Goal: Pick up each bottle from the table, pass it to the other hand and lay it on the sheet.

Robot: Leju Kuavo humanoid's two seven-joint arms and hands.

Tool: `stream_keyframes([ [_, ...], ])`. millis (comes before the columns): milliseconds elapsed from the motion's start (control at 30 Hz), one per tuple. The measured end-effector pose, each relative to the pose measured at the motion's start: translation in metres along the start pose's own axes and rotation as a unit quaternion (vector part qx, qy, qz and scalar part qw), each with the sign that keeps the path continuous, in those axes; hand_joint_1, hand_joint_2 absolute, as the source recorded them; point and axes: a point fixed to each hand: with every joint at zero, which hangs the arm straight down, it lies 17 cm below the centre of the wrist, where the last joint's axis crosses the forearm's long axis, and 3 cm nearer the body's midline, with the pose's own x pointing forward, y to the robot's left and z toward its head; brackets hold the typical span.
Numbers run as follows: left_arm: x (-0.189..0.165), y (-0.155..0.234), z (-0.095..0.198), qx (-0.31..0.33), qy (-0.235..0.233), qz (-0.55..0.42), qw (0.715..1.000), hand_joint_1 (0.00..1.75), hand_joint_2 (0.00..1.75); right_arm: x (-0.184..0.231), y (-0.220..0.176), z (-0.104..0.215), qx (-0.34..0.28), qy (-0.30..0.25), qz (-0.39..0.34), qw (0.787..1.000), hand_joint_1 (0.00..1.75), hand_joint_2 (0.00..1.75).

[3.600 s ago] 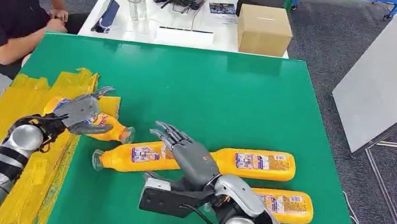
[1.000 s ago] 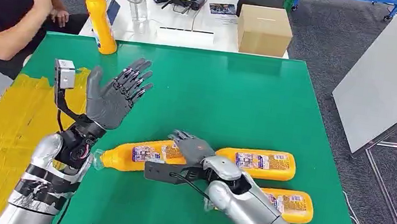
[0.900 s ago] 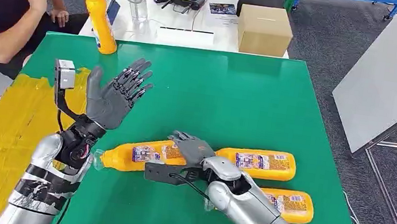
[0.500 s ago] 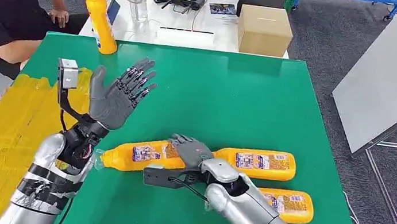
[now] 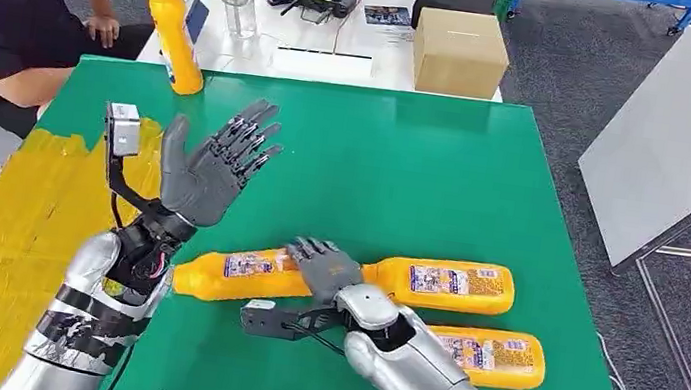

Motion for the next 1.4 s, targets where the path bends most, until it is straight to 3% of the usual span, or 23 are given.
stream_keyframes([
  [900,0.002,-0.006,-0.005,-0.003,-0.004,0.007,1.000,0.00,0.00,-0.001,0.010,-0.001,0.016,-0.001,-0.004,1.000,0.03,1.75],
  [933,0.002,-0.006,-0.005,-0.003,-0.004,0.007,1.000,0.00,0.00,-0.001,0.010,-0.001,0.016,-0.001,-0.004,1.000,0.40,1.75],
  [967,0.002,-0.006,-0.005,-0.003,-0.004,0.007,1.000,0.00,0.00,-0.001,0.010,-0.001,0.016,-0.001,-0.004,1.000,1.43,1.75],
  [1000,0.002,-0.007,-0.006,-0.003,-0.004,0.007,1.000,0.00,0.00,-0.001,0.010,-0.001,0.016,-0.001,-0.004,1.000,1.75,1.75],
  [1400,0.008,-0.011,-0.016,-0.009,-0.010,0.007,1.000,0.00,0.00,-0.003,0.010,0.000,0.016,-0.001,-0.007,1.000,1.75,1.75],
])
